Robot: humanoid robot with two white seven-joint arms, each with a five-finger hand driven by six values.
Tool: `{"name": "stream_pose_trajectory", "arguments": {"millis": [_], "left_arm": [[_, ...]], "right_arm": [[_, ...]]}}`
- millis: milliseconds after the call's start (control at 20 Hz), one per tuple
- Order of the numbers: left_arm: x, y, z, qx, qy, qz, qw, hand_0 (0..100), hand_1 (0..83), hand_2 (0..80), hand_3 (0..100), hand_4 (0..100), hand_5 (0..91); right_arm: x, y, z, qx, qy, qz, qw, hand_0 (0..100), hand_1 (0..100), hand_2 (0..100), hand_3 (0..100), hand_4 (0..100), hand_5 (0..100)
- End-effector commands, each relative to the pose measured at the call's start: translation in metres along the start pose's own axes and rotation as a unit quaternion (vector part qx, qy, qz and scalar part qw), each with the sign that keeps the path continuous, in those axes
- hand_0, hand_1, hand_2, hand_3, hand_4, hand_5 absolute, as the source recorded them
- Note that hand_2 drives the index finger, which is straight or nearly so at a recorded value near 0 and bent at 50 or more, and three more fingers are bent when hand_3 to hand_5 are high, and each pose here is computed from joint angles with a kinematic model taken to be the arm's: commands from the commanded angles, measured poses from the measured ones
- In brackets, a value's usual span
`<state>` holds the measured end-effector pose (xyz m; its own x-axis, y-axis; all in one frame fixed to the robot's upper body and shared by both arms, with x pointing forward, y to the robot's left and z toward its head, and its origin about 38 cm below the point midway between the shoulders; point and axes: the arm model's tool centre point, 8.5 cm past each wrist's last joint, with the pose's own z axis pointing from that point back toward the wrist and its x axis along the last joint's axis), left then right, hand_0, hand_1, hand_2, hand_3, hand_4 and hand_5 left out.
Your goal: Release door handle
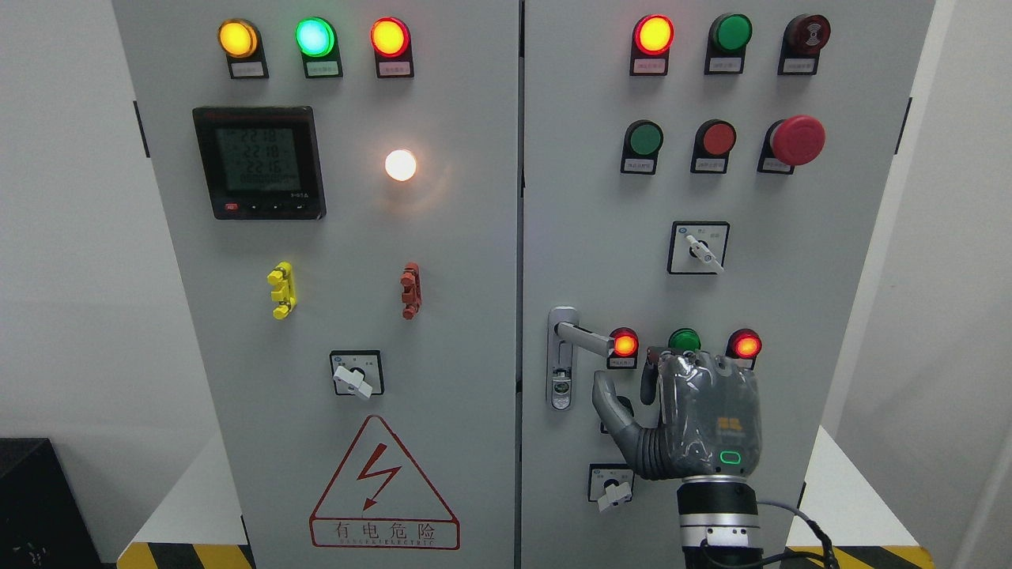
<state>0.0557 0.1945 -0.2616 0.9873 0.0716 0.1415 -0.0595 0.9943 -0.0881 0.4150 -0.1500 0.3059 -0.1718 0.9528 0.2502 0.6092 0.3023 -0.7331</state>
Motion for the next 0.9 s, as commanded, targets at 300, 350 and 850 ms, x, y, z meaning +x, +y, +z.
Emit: {"name": "stream_pose_trajectory", "arguments": {"millis": [300, 350, 850], "left_arm": [[0.007, -0.001, -0.001, -0.001, -0.009, -0.011, 1.000, 0, 0.0, 2.4, 9, 1, 0.0], [0.007, -0.001, -0.001, -0.001, -0.009, -0.011, 1.000, 0, 0.0, 2.4, 9, 1, 0.0], [0.007, -0.001, -0.001, -0.001, -0.009, -0.011, 1.000, 0, 0.0, 2.4, 9, 1, 0.0]], "right_arm": [[-0.004, -0.015, 0.036, -0.018, -0.022, -0.004, 1.000, 34, 32, 66, 100, 86, 85], [-0.005, -0.017, 0.038, -0.020, -0.023, -0.004, 1.000, 34, 32, 63, 100, 84, 81], [-0.051, -0.046, 0.061, -0.050, -0.061, 0.014, 0.997, 34, 32, 38, 57, 48, 36]]}}
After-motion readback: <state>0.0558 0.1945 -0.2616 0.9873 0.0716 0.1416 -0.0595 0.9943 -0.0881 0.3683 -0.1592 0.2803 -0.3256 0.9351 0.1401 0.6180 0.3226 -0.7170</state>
